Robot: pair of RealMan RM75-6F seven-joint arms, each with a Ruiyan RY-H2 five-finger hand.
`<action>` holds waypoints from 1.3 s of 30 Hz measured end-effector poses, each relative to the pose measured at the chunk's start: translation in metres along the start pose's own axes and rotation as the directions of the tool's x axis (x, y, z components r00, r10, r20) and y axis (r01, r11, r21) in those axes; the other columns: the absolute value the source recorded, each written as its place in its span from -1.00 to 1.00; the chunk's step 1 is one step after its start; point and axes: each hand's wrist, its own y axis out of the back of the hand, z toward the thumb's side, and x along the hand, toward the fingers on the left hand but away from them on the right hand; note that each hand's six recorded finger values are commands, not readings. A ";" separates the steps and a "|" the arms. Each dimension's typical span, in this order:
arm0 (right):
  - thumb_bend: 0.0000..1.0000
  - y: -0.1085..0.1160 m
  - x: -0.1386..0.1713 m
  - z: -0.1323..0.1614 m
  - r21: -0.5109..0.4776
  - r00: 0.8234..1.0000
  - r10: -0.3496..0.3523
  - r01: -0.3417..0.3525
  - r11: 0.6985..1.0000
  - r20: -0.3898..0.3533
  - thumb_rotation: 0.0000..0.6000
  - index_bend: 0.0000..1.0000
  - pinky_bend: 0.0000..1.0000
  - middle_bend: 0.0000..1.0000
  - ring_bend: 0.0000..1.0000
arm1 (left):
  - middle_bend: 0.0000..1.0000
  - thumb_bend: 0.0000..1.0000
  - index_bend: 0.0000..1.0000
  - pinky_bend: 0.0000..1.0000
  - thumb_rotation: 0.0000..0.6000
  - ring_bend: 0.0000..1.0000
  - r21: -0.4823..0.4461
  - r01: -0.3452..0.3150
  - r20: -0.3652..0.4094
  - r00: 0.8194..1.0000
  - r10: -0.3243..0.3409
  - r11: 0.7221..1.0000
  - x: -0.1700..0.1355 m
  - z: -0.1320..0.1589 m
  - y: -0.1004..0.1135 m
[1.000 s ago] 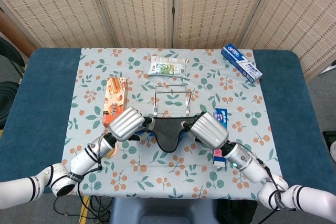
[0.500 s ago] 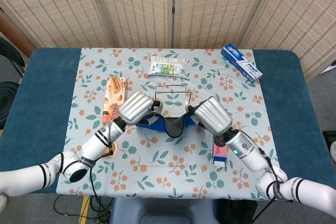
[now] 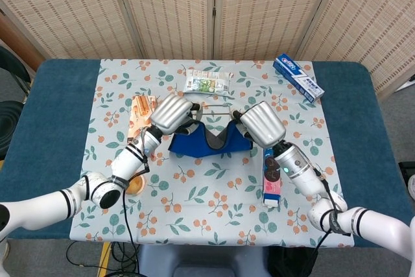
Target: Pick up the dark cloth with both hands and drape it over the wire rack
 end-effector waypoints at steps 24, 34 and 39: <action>-0.02 -0.012 -0.052 -0.031 0.028 0.996 0.022 -0.025 0.999 0.088 1.00 0.35 1.00 0.78 0.76 | 1.00 -0.20 0.24 1.00 1.00 0.98 0.000 -0.042 -0.165 0.985 0.042 0.999 0.051 -0.028 0.020; -0.02 -0.013 -0.070 -0.030 0.021 0.996 0.010 -0.012 1.000 0.093 1.00 0.35 1.00 0.78 0.76 | 1.00 -0.20 0.24 1.00 1.00 0.98 0.015 -0.057 -0.198 0.978 0.059 0.998 0.055 -0.038 0.025; -0.02 -0.012 -0.078 -0.034 0.039 0.994 0.006 -0.011 0.999 0.108 1.00 0.35 1.00 0.78 0.76 | 1.00 -0.20 0.24 1.00 1.00 0.98 0.008 -0.066 -0.216 0.974 0.066 0.998 0.056 -0.043 0.029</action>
